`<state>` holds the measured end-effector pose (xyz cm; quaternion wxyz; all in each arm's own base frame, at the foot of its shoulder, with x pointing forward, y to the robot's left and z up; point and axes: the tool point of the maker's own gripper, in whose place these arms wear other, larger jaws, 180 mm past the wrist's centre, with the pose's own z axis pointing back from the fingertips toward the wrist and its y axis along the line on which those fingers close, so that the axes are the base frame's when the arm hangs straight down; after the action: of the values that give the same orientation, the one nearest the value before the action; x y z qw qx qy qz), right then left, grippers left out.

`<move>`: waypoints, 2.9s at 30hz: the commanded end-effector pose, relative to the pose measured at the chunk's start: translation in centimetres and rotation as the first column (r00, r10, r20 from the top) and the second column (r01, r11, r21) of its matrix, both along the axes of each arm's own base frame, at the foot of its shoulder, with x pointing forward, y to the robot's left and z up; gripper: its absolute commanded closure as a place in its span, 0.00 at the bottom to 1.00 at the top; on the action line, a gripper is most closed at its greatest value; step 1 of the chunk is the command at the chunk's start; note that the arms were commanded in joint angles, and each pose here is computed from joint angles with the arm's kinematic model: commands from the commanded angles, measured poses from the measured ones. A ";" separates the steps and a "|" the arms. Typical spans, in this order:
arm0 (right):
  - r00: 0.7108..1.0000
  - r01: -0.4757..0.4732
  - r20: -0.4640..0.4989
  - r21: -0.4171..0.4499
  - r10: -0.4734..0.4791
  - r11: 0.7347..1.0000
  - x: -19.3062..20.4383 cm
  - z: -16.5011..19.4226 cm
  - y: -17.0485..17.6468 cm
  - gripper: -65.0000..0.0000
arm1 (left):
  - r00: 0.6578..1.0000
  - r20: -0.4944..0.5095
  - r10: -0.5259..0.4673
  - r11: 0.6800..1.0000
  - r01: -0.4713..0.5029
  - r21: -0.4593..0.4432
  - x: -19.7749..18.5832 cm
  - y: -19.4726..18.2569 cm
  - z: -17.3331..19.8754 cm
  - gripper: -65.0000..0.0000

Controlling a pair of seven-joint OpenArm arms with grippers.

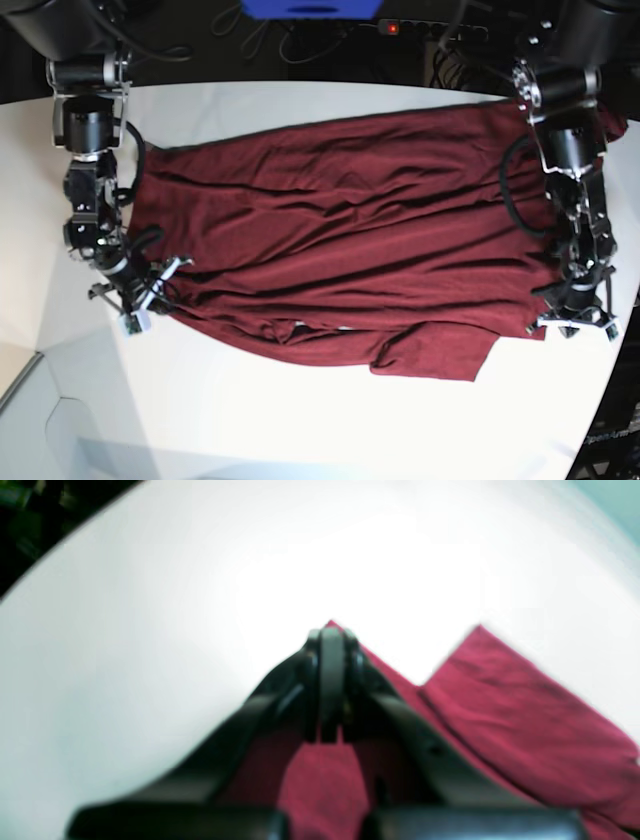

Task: Layout the t-shirt on the table in an organized manner, then fold the t-shirt properly
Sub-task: 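Drag the shirt with both grippers toward the robot to spread it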

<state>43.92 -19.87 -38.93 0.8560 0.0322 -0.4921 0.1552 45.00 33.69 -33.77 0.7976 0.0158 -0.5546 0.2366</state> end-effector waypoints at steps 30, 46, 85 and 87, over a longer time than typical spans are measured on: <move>0.987 0.043 -0.159 0.100 -0.026 0.994 -2.5 -6.2 1.7 1.00 | 0.971 -0.229 -0.062 0.998 0.063 -0.002 -4.8 -1.9 -9.9 1.00; 0.996 0.092 -0.015 0.054 -0.091 0.994 1.2 -0.4 -3.0 1.00 | 0.993 -0.082 -0.083 0.996 0.086 0.031 -1.7 -2.3 -4.4 1.00; 0.974 0.192 -0.112 -0.035 -0.195 0.981 -18.2 -3.0 -3.9 1.00 | 0.983 -0.165 -0.078 0.995 0.088 0.054 -13.6 -1.4 -1.6 0.99; 0.972 0.206 -0.109 -0.042 -0.209 0.978 -18.5 -2.9 -4.5 1.00 | 0.982 -0.169 -0.083 0.994 0.093 0.053 -13.6 -1.5 -1.7 0.99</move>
<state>24.95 -23.85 -42.57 0.8992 -0.0158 -0.4321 0.0671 30.57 31.61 -37.01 0.8617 0.0293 -0.4706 0.1877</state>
